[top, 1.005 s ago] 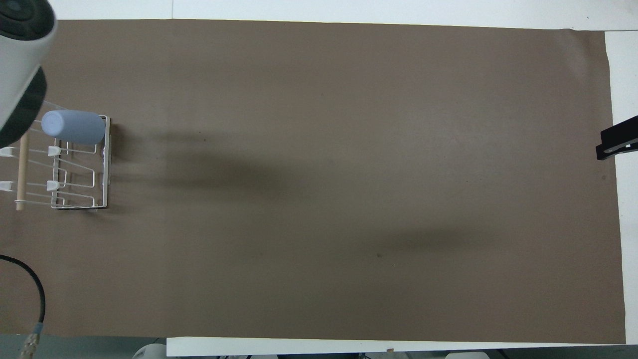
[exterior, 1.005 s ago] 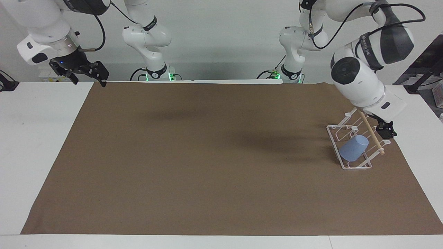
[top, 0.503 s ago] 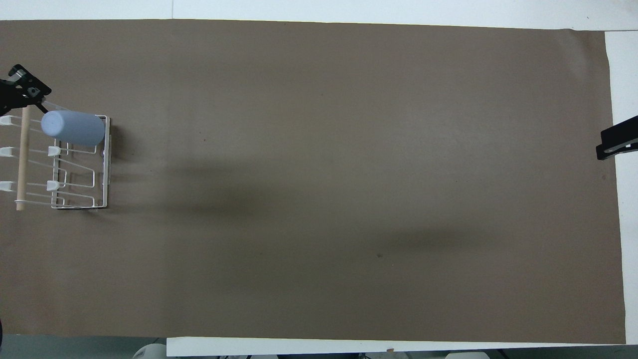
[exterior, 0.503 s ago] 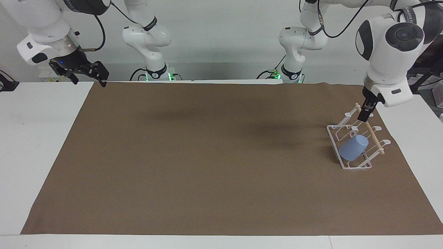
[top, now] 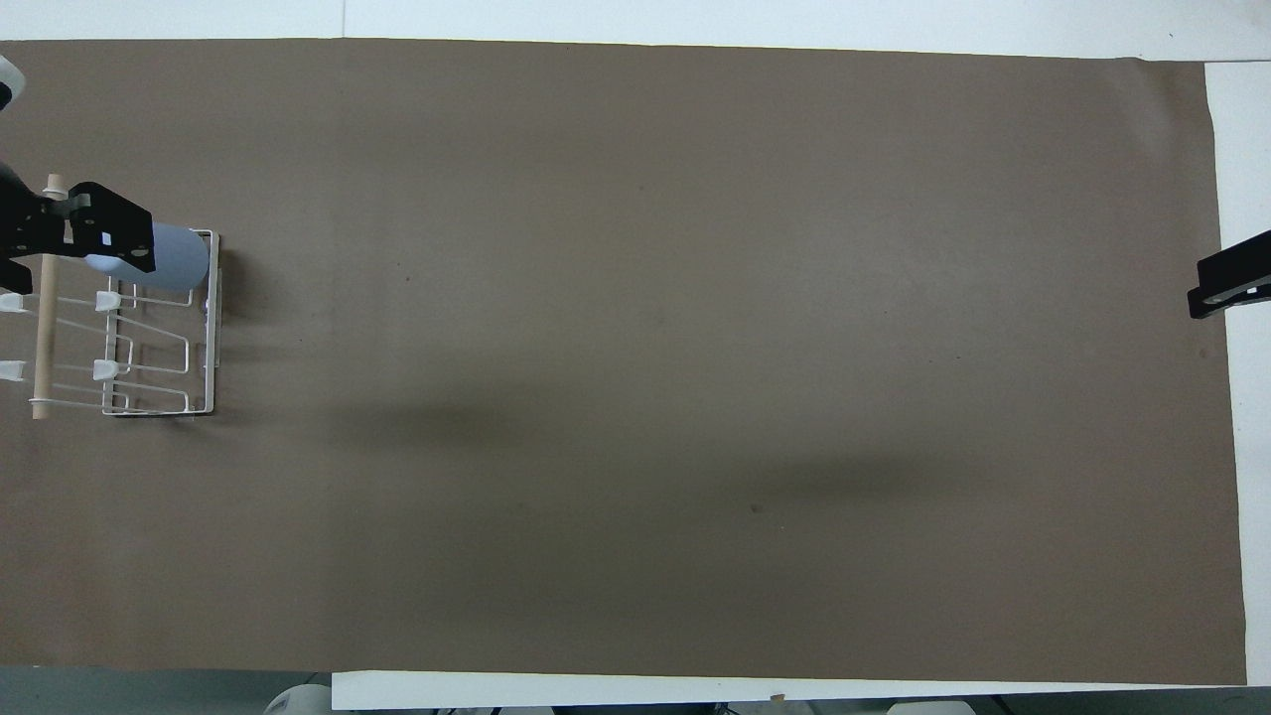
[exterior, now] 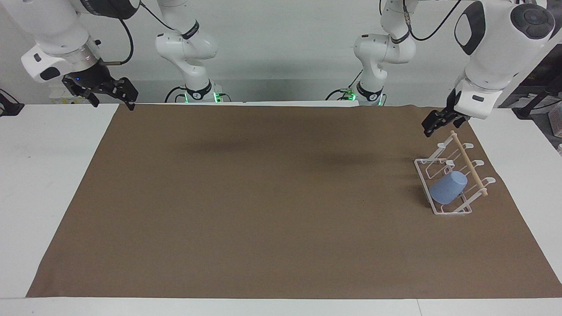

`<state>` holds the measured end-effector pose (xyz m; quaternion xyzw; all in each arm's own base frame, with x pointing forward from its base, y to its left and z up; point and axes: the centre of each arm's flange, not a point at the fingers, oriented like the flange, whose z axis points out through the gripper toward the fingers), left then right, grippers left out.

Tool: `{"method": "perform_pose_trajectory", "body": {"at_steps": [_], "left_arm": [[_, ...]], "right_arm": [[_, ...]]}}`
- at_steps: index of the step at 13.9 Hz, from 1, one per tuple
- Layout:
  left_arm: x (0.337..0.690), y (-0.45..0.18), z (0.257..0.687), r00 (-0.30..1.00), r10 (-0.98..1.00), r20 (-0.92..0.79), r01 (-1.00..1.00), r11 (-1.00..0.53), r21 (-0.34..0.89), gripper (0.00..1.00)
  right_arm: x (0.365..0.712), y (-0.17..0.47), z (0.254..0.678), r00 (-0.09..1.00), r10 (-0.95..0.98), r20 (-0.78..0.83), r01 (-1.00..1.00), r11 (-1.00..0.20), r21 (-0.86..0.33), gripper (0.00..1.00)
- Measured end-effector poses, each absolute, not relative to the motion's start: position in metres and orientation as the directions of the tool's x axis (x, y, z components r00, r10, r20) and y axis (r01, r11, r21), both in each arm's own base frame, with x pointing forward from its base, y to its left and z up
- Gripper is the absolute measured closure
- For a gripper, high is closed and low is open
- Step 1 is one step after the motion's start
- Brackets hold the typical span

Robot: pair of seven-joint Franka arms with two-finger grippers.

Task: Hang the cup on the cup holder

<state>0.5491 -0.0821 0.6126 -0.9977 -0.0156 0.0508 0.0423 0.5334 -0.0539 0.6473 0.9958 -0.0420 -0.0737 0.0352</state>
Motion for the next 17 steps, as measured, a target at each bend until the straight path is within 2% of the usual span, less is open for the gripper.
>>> {"method": "perform_pose_trajectory", "body": {"at_steps": [2, 7, 12, 17], "left_arm": [[0.538, -0.079, 0.628, 0.992, -0.073, -0.098, -0.080, -0.994, -0.068, 0.00], [0.528, -0.075, 0.657, 0.994, -0.105, -0.006, -0.105, -0.994, -0.034, 0.00], [0.515, -0.049, 0.620, 0.996, -0.068, -0.054, -0.070, -0.997, -0.025, 0.00], [0.507, -0.047, 0.618, 0.997, -0.067, -0.029, -0.068, -0.998, -0.018, 0.00]], "right_arm": [[0.533, -0.054, 0.647, 0.986, -0.089, -0.144, -0.078, -0.994, 0.076, 0.00], [0.533, -0.054, 0.647, 0.985, -0.089, -0.146, -0.078, -0.994, 0.076, 0.00], [0.533, -0.053, 0.645, 0.985, -0.086, -0.149, -0.076, -0.994, 0.072, 0.00], [0.533, -0.052, 0.645, 0.985, -0.085, -0.150, -0.075, -0.995, 0.072, 0.00]]}}
